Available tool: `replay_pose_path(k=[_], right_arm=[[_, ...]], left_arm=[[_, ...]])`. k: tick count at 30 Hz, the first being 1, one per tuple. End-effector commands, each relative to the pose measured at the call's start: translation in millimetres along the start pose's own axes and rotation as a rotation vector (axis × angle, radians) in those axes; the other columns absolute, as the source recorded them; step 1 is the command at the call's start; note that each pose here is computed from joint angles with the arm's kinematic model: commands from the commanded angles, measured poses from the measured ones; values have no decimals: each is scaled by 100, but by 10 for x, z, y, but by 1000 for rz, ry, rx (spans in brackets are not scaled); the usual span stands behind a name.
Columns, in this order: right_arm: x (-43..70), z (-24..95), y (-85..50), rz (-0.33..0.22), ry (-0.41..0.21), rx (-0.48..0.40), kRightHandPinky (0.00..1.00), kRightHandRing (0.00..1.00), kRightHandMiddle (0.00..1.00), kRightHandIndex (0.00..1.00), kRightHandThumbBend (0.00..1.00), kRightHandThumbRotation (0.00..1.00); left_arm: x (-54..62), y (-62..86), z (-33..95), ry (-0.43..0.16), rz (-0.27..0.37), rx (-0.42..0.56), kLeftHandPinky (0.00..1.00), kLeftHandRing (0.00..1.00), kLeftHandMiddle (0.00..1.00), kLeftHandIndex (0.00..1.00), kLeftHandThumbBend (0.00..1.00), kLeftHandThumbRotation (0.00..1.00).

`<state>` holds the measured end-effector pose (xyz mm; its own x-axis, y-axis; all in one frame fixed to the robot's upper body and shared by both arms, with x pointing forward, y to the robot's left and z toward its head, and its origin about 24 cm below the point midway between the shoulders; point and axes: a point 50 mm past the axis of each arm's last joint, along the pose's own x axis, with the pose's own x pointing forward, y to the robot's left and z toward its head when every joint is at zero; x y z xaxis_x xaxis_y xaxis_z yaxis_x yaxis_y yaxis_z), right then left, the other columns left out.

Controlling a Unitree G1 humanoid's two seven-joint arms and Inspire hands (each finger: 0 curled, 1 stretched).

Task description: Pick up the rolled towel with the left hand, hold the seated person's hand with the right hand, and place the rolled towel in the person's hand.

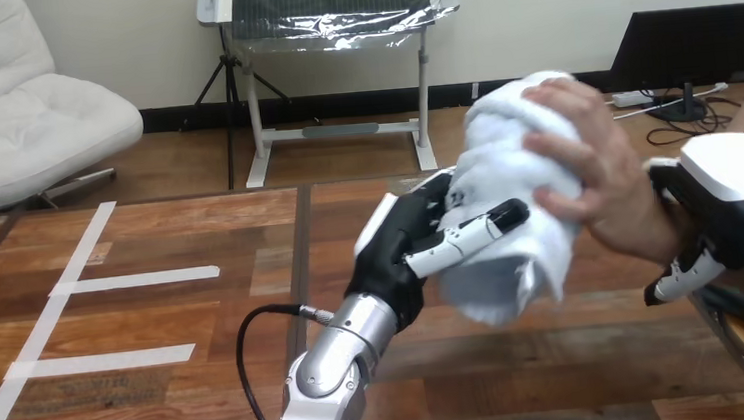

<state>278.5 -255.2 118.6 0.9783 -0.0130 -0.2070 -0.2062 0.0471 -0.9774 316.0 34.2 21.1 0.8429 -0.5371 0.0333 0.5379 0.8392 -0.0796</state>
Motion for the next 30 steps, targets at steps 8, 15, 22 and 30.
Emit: replay_pose_path(k=[8, 15, 22, 30], right_arm=[[-127, 117, -310, -146, -75, 56, 82, 94, 93, 85, 83, 0], [-227, 186, -335, -192, -107, 139, 82, 94, 93, 84, 82, 0], [-328, 251, -352, -236, -125, 203, 82, 93, 93, 84, 79, 0], [-453, 338, -355, -295, -156, 279, 82, 93, 93, 83, 73, 0]], left_arm=[[153, -177, 366, -153, -122, 124, 100, 100, 100, 100, 96, 64], [86, -114, 390, -192, -82, 144, 100, 100, 100, 100, 93, 67], [20, -61, 409, -236, -43, 130, 100, 100, 100, 100, 84, 66], [-77, 16, 415, -250, -7, 108, 100, 100, 100, 100, 82, 67]])
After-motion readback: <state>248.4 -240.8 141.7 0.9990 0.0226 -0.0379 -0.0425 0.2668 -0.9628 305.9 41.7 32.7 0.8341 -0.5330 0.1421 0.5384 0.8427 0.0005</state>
